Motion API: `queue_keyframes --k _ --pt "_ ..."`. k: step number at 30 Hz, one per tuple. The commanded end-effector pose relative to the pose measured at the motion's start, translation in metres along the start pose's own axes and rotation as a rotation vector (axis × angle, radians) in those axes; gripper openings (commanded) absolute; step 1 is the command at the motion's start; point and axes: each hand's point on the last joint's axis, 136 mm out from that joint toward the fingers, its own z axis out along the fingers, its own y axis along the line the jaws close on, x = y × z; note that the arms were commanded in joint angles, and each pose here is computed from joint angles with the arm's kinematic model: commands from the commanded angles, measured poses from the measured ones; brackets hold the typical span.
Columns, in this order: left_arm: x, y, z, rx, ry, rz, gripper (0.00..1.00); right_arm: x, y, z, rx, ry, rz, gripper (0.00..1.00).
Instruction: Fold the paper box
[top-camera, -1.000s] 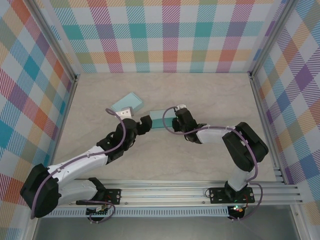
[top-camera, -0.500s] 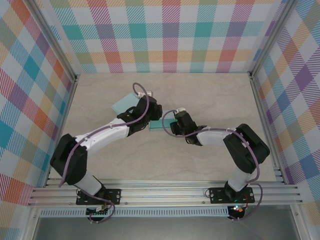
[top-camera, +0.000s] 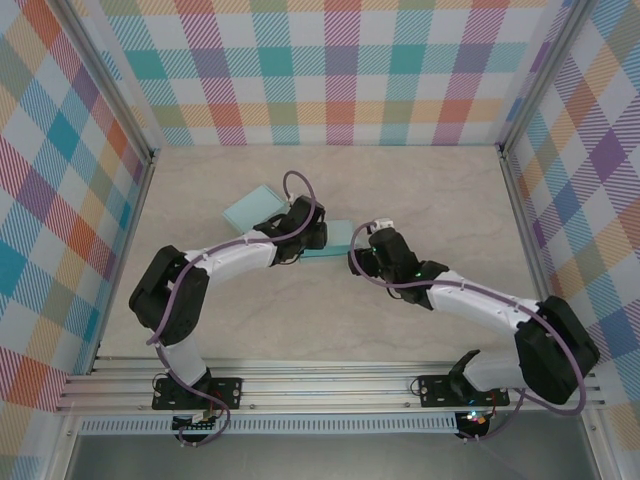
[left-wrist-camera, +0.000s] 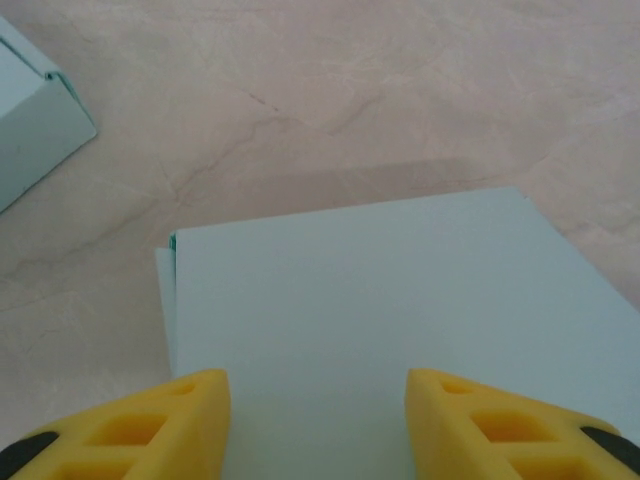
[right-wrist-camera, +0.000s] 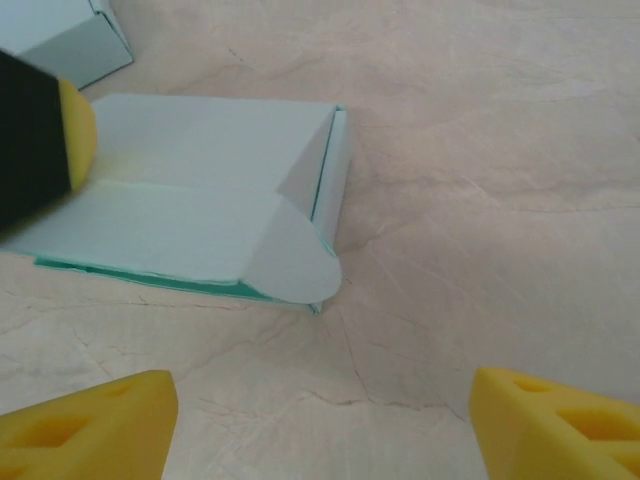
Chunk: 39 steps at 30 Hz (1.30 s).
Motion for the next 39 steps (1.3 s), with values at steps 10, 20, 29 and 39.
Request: queue_keyframes --k 10,20,29,39 --pt "0.041 0.025 0.03 -0.058 0.006 -0.015 0.42 -0.028 -0.013 0.01 0.03 0.103 0.199 0.81" --pt "0.014 0.014 0.002 -0.004 -0.059 -0.036 0.42 -0.024 0.004 0.07 -0.074 0.246 0.195 0.79" --pt "-0.014 0.045 -0.031 -0.142 -0.1 -0.032 0.43 -0.009 0.007 0.098 -0.204 0.337 0.264 0.77" --pt "0.009 0.066 0.006 -0.132 0.028 -0.078 0.44 0.028 0.002 0.116 -0.214 0.416 0.29 0.59"
